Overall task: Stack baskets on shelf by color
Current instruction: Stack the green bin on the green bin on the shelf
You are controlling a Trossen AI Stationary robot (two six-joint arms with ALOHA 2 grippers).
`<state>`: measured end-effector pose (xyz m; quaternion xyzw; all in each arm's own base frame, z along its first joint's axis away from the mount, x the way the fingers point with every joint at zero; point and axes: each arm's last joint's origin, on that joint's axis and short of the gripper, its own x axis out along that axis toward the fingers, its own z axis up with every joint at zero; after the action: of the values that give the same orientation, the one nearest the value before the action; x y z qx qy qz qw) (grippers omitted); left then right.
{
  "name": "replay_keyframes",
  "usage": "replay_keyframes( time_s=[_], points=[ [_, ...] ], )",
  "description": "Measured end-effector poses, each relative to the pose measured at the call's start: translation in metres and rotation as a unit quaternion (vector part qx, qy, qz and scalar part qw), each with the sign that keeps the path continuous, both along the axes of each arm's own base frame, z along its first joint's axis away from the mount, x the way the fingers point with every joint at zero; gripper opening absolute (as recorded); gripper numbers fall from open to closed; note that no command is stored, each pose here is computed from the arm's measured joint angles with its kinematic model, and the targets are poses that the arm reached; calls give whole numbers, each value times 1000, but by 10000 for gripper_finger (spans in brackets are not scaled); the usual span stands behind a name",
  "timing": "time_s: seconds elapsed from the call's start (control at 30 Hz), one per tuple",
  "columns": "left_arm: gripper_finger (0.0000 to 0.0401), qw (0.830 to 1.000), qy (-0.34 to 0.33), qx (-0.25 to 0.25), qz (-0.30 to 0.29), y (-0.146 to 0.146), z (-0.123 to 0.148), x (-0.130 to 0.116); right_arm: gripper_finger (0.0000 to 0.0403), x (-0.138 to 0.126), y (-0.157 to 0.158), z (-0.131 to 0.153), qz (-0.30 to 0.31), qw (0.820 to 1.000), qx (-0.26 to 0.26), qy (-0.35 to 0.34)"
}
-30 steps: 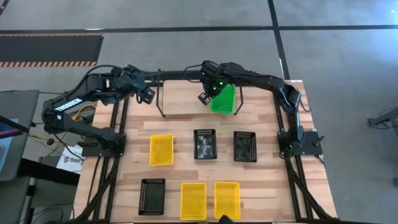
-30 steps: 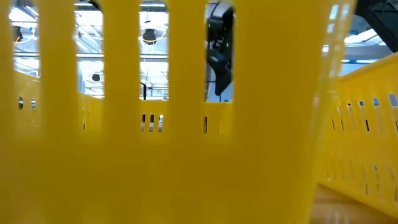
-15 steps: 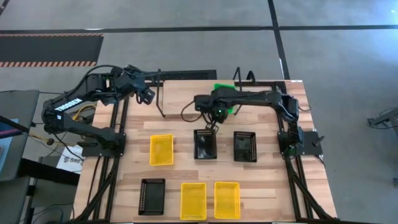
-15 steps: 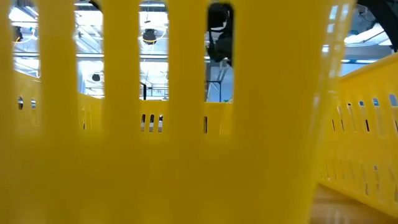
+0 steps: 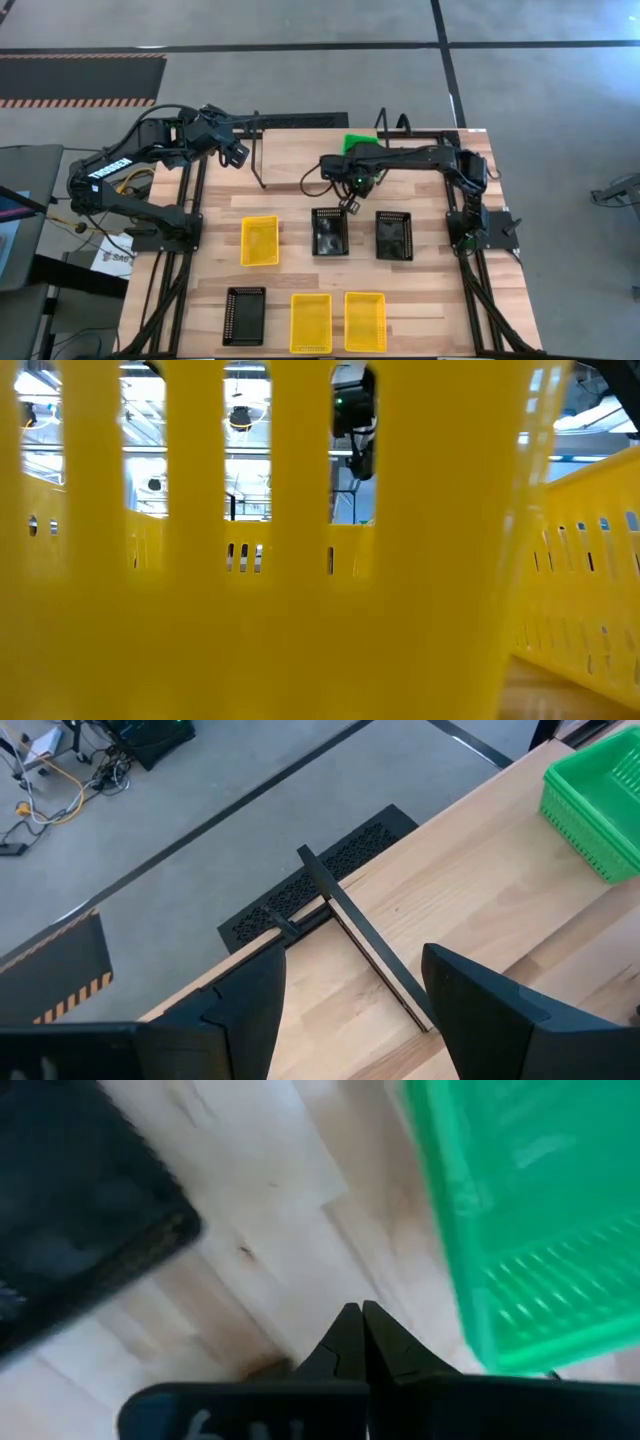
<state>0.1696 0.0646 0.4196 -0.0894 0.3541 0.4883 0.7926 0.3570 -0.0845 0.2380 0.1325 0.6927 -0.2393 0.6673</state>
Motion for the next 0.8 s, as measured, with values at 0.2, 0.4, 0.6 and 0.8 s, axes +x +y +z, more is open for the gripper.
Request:
replay_keyframes(
  time_s=[0.2, 0.4, 0.6, 0.8],
  points=[
    [224, 1000, 0, 0, 0, 0, 0, 0, 0, -5, -10, -4, 18, 999, -28, 24],
    [224, 1000, -1, -2, -1, 0, 0, 0, 0, -10, -23, -2, 46, 997, -41, 38],
    [224, 1000, -5, -5, 2, 0, 0, 0, 0, -16, -37, 2, 47, 997, -46, 39],
    [224, 1000, -6, -6, 2, 0, 0, 0, 0, -20, -27, 22, 28, 998, -48, 0]
  ],
)
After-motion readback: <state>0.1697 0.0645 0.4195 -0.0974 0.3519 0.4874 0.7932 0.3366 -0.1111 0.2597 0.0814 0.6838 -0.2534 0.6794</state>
